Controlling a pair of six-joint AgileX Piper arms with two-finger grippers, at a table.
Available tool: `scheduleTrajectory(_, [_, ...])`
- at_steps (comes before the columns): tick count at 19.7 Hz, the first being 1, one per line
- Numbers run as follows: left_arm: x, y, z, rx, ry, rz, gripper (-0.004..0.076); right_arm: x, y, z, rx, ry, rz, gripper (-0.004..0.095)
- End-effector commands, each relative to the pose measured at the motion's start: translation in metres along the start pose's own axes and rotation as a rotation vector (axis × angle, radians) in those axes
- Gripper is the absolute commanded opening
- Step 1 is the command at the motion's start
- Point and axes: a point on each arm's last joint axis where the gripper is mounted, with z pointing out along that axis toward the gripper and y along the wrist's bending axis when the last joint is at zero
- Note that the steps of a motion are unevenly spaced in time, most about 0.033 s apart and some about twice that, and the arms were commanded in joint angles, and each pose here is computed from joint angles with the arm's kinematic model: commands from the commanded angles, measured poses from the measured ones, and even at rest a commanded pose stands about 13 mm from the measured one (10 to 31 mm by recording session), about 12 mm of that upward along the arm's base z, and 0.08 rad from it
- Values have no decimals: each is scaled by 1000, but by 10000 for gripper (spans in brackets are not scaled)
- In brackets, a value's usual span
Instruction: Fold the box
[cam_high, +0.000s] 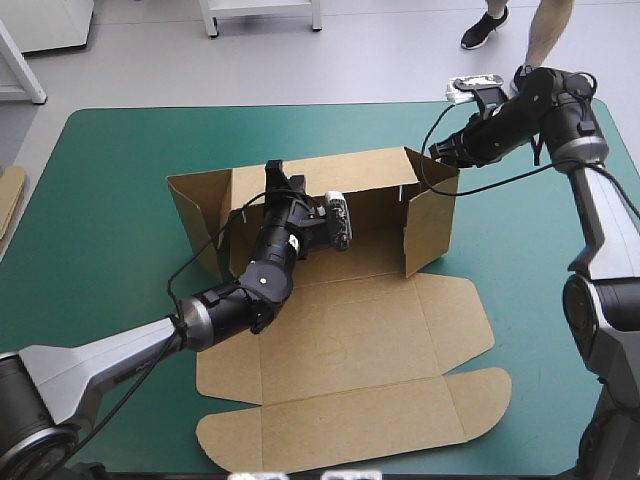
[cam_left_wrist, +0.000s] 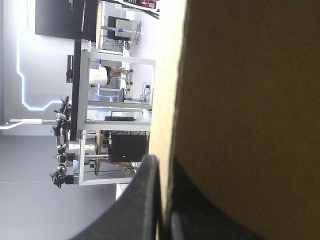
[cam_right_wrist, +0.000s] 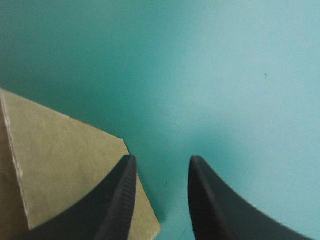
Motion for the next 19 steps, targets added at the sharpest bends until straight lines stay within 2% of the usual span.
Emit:
scheduleTrajectory(1, [2, 22, -8, -83, 25, -55, -9, 4, 18, -41, -20, -69, -35, 324])
scheduleTrajectory(4, [2, 22, -8, -83, 25, -55, -9, 15, 25, -44, -65, -69, -41, 324])
scheduleTrajectory(13, [2, 22, -8, -81, 22, -55, -9, 49, 38, -52, -85, -258, -119, 324])
scheduleTrajectory(16, [1, 21, -8, -72, 9, -55, -9, 62, 44, -54, -105, -309, -205, 324])
scheduleTrajectory(19, [0, 21, -8, -64, -2, -54, -9, 71, 48, -48, -157, -279, -309, 324])
